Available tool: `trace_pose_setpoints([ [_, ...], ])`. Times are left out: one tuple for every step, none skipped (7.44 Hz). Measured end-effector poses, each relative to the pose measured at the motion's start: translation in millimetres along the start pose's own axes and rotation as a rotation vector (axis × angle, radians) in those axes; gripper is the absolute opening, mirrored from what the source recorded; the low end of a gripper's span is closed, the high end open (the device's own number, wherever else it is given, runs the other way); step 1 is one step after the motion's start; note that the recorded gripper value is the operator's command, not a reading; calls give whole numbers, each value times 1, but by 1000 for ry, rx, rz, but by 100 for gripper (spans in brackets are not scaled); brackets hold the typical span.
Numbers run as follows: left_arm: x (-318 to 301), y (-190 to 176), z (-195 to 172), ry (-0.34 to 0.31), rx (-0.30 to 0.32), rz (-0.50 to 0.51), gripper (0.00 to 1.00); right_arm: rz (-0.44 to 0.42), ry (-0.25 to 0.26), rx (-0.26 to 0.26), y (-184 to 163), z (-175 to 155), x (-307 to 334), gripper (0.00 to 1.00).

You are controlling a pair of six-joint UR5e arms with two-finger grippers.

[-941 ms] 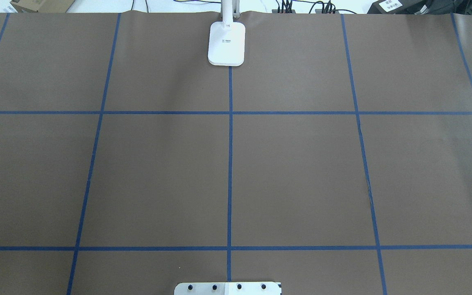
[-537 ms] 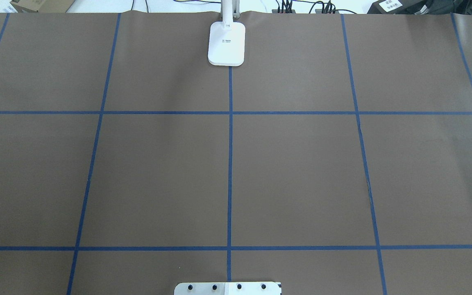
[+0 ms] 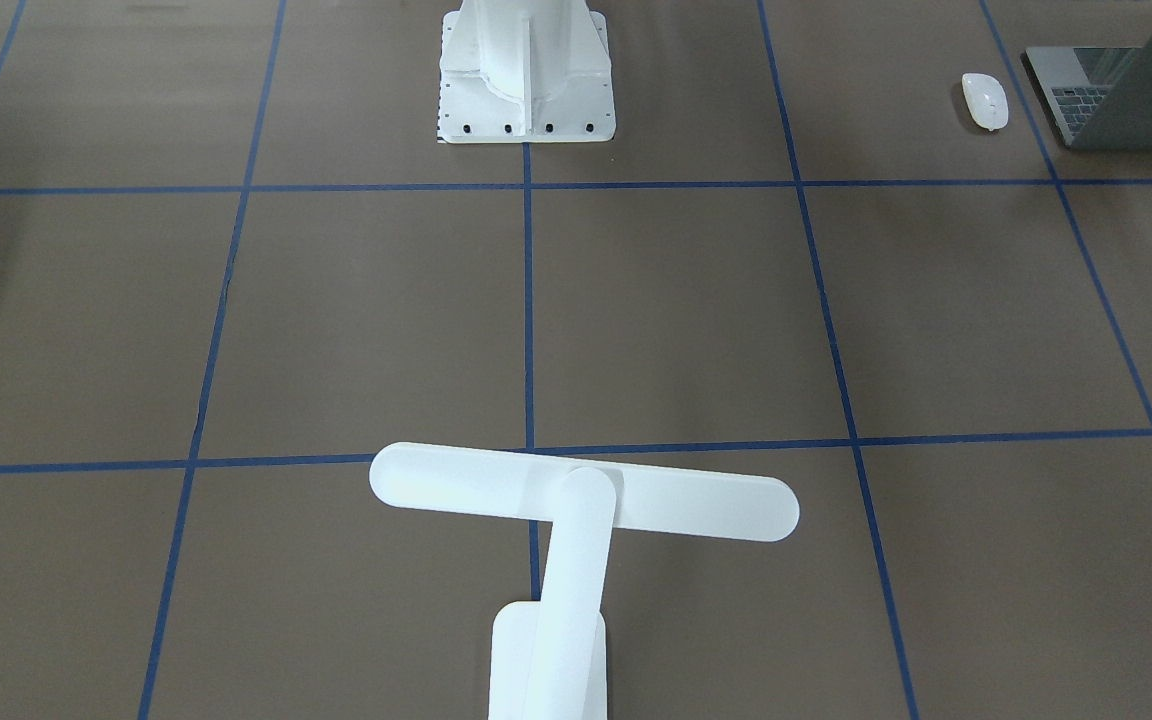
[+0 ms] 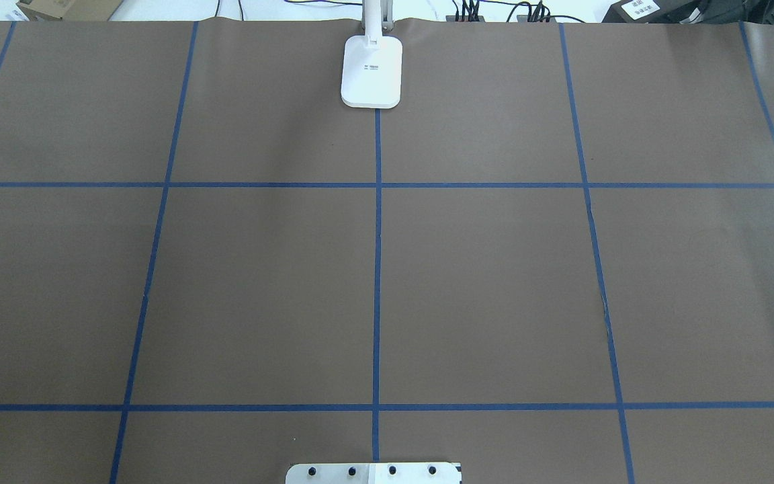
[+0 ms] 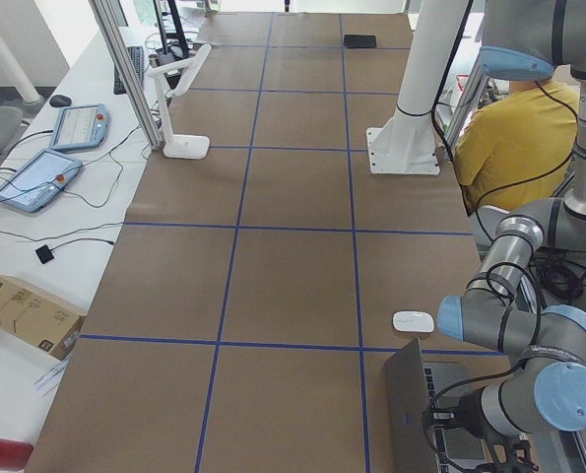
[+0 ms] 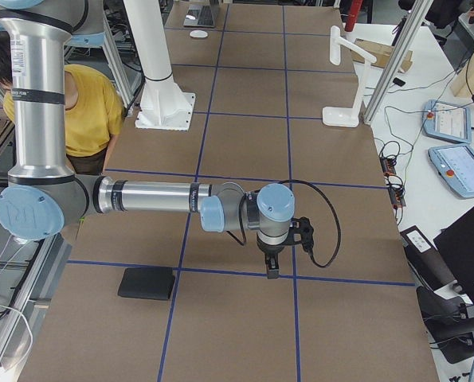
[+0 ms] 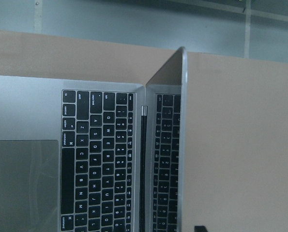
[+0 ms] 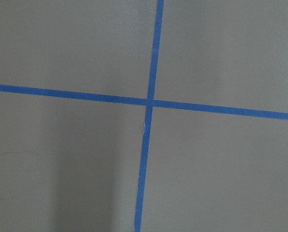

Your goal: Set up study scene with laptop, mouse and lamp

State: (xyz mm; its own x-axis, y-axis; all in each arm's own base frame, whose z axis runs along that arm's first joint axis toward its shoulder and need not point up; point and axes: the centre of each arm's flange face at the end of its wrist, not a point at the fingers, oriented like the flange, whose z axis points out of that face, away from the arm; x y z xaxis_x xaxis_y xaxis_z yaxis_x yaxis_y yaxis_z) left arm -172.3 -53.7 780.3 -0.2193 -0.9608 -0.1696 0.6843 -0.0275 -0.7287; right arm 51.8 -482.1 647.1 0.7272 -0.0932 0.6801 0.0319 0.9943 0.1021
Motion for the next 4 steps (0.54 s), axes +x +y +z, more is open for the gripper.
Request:
trace_pose_setpoints([
  [0, 0, 1, 0, -1, -1, 7, 0, 0, 0, 0, 0, 0, 100],
  [1, 0, 0, 1, 0, -4, 0, 1, 0, -1, 0, 0, 0, 100],
  [3, 0, -1, 11, -4, -13, 0, 1, 0, -1, 0, 0, 0, 100],
  [8, 0, -4, 28, -11, -22, 0, 1, 0, -1, 0, 0, 0, 100],
])
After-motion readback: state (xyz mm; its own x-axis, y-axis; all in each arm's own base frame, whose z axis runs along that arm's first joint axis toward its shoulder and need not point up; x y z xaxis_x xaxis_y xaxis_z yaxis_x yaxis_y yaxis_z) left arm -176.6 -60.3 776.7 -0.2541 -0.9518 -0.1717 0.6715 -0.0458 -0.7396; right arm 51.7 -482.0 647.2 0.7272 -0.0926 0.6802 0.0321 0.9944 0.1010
